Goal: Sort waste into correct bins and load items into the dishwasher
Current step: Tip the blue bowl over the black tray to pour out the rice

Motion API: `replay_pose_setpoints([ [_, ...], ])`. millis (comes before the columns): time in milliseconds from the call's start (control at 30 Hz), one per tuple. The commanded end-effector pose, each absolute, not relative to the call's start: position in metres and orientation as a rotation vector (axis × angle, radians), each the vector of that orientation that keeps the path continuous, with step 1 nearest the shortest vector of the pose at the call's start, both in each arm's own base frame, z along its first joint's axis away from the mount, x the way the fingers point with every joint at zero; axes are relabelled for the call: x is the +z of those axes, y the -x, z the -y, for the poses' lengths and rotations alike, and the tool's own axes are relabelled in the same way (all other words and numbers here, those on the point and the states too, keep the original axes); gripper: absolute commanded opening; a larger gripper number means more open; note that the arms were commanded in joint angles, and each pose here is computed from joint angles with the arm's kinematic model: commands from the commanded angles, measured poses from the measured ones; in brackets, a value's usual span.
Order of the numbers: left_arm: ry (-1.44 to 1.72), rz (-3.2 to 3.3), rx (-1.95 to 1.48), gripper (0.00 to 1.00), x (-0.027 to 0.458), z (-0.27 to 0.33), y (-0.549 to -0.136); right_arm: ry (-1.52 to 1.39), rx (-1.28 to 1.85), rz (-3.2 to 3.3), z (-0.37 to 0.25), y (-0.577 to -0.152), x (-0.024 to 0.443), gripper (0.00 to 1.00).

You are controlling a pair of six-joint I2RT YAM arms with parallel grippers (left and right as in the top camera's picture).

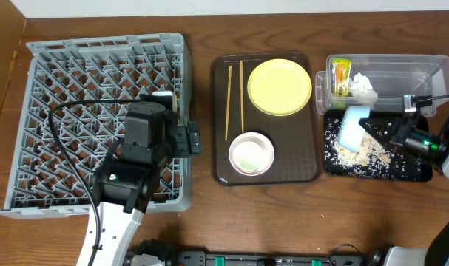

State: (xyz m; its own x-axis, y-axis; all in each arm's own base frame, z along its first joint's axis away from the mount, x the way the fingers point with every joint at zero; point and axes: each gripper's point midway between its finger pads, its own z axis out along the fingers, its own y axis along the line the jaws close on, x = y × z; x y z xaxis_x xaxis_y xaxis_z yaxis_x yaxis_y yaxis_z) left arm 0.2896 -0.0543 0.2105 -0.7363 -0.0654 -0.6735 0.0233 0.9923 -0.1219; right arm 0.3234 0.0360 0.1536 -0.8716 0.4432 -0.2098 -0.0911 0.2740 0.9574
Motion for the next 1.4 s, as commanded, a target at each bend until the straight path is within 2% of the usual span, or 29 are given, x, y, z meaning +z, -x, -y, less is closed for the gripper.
replay_pose_setpoints([
  [0, 0.012, -2.377, -0.154, 0.96, 0.218, 0.055, -0.292, -0.092, 1.707, -1.947, -0.043, -0.317, 0.184, 0.01],
  [100, 0.012, -2.377, -0.154, 0.96, 0.218, 0.055, -0.292, -0.447, 1.597, -2.168, -0.032, -0.327, 0.147, 0.01],
  [133, 0.012, -2.377, -0.154, 0.96, 0.218, 0.055, -0.292, -0.386, 1.607, -2.145, -0.034, -0.326, 0.151, 0.01],
  [200, 0.012, -2.377, -0.154, 0.96, 0.218, 0.055, -0.292, -0.014, 1.737, -1.912, -0.052, -0.315, 0.191, 0.01],
  [267, 0.012, -2.377, -0.154, 0.96, 0.218, 0.055, -0.292, -0.136, 1.679, -2.032, -0.052, -0.323, 0.174, 0.01],
  [333, 0.012, -2.377, -0.154, 0.96, 0.218, 0.055, -0.292, -0.443, 1.563, -2.222, -0.042, -0.33, 0.14, 0.01],
  [367, 0.012, -2.377, -0.154, 0.96, 0.218, 0.055, -0.292, -0.37, 1.585, -2.194, -0.046, -0.33, 0.146, 0.01],
  [433, 0.012, -2.377, -0.154, 0.96, 0.218, 0.055, -0.292, 0.08, 1.747, -1.911, -0.068, -0.316, 0.194, 0.01],
  [500, 0.012, -2.377, -0.154, 0.96, 0.218, 0.055, -0.292, -0.033, 1.714, -2.017, -0.069, -0.324, 0.181, 0.01],
  [567, 0.012, -2.377, -0.154, 0.96, 0.218, 0.055, -0.292, -0.316, 1.628, -2.184, -0.062, -0.334, 0.154, 0.01],
  [700, 0.012, -2.377, -0.154, 0.96, 0.218, 0.055, -0.292, 0.009, 1.705, -2.02, -0.077, -0.33, 0.184, 0.01],
  [800, 0.012, -2.377, -0.154, 0.96, 0.218, 0.055, -0.292, -0.22, 1.642, -2.148, -0.072, -0.34, 0.164, 0.01],
  [967, 0.012, -2.377, -0.154, 0.96, 0.218, 0.055, -0.292, 0.029, 1.677, -2.022, -0.079, -0.334, 0.185, 0.01],
  [1100, 0.012, -2.377, -0.154, 0.96, 0.218, 0.055, -0.292, -0.245, 1.609, -2.165, -0.071, -0.344, 0.161, 0.01],
  [1267, 0.012, -2.377, -0.154, 0.96, 0.218, 0.055, -0.292, -0.228, 1.576, -2.2, -0.079, -0.343, 0.158, 0.02],
  [1367, 0.012, -2.377, -0.154, 0.96, 0.218, 0.055, -0.292, -0.161, 1.375, -2.273, -0.09, -0.339, 0.157, 0.01],
])
